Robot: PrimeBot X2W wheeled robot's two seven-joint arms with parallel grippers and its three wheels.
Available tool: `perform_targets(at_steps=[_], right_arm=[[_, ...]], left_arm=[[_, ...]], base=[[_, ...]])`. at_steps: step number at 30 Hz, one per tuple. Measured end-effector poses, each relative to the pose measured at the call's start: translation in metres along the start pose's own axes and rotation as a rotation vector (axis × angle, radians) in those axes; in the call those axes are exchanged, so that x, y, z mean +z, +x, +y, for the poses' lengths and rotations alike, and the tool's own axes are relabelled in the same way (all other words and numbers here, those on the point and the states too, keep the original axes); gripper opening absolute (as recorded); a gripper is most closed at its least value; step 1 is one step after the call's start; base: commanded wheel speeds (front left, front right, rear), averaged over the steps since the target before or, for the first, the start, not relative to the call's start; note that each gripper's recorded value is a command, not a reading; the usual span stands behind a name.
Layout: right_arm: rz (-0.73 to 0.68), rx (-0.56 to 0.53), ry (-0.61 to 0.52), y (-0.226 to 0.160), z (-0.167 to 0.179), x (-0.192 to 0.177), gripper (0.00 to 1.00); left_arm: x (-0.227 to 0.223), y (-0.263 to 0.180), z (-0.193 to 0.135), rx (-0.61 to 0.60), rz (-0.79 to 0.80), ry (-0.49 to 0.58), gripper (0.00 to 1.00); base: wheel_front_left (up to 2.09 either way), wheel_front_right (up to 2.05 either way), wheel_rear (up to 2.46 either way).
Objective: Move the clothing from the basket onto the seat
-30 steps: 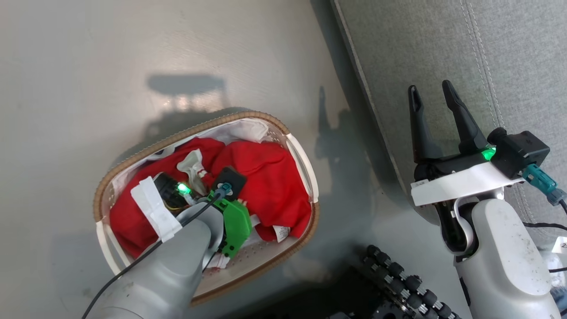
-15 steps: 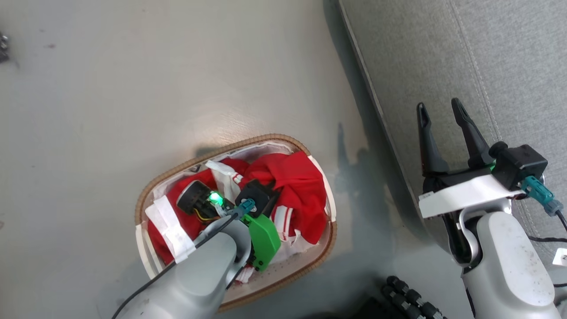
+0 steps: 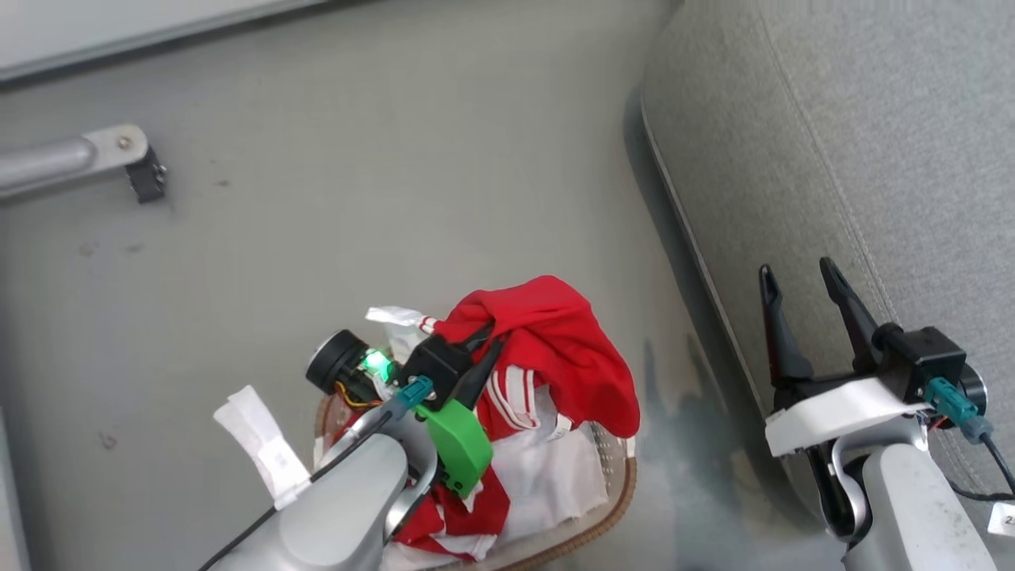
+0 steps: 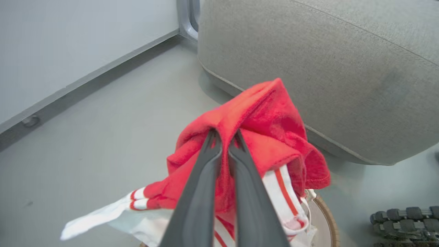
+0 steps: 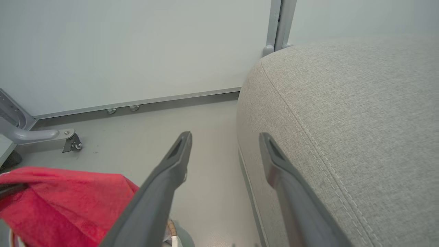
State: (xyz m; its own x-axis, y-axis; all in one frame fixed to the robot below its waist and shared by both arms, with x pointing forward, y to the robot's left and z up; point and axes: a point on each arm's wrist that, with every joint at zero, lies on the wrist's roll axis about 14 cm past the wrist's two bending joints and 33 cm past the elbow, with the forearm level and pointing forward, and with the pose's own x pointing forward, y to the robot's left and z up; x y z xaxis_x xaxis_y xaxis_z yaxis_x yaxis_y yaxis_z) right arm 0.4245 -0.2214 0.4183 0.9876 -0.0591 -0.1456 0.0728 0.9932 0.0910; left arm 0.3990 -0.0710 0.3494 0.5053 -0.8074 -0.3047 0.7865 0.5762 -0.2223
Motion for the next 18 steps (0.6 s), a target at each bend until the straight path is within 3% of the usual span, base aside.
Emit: perform_targets(at_steps=[11, 18], right_arm=[[-0.106, 0.084, 0.001, -0.026, 0.029, 0.040, 1.00], [-0.166, 0.139, 0.000, -0.043, 0.047, 0.061, 1.00]], left_arm=[[0.079, -0.050, 0.029, 0.121, -0.117, 0.174, 0.00], [0.157, -0.076, 0.038, 0.170, -0.216, 0.330, 0.00]], base=[[0.00, 0.00, 0.00], [0.00, 0.00, 0.00]])
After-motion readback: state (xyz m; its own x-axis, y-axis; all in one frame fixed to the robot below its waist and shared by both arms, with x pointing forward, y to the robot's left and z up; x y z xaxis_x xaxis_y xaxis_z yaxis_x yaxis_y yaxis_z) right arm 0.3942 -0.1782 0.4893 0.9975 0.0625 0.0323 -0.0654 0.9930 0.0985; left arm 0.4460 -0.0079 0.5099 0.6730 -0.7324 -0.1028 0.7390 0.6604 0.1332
